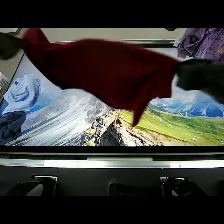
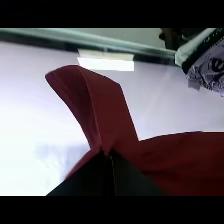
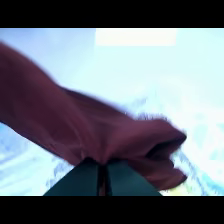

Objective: Fold the clothes and pants, and hang the long-sleeved shirts on hangers.

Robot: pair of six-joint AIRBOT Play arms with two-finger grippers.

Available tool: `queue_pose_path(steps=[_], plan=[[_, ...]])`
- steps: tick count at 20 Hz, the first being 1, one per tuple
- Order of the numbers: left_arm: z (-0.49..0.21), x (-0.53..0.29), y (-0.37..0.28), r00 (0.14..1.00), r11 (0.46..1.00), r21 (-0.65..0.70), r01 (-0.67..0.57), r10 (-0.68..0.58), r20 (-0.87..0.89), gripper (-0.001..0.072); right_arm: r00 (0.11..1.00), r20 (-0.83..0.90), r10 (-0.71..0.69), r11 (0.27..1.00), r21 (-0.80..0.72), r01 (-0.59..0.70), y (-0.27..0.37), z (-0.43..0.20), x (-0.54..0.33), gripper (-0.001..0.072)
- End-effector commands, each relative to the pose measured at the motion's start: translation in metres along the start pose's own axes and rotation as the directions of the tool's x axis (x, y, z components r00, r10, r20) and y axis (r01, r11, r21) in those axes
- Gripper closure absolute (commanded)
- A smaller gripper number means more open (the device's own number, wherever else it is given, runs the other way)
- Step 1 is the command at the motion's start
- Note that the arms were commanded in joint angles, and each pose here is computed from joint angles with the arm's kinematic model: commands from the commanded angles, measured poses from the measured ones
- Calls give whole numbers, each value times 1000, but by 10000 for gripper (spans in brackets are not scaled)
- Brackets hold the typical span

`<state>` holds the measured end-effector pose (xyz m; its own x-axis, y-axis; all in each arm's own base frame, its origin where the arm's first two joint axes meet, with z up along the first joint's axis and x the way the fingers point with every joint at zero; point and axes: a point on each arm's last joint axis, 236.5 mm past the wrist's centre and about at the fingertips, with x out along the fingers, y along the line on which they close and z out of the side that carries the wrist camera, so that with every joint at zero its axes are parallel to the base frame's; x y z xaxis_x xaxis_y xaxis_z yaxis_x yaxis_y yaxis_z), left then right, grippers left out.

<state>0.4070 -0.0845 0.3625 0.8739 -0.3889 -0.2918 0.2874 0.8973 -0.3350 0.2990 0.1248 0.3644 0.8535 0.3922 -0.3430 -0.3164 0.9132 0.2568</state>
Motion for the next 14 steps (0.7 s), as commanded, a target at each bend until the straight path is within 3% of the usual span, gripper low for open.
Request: queue_pose_path(steps=[1, 4, 7, 10, 14], plan=[[42, -110, -10, 968, 980, 93, -175, 154, 201, 697, 981, 196, 4, 1000, -15, -1, 12, 49, -98, 682], [43, -146, -18, 953, 972, 106, -208, 177, 245, 696, 970, 244, 13, 999, 44, -24, 15, 55, -119, 681], [24, -118, -5, 969, 974, 93, -205, 189, 157, 696, 985, 162, -58, 998, 43, 52, -3, 49, -77, 681], [-26, -43, 32, 976, 976, 53, -209, 212, -47, 696, 989, -7, -151, 988, 20, 151, -30, 27, 12, 680], [-129, 79, 88, 912, 972, 4, -233, 220, -347, 696, 923, -331, -198, 977, 4, 211, -61, -58, 157, 679]])
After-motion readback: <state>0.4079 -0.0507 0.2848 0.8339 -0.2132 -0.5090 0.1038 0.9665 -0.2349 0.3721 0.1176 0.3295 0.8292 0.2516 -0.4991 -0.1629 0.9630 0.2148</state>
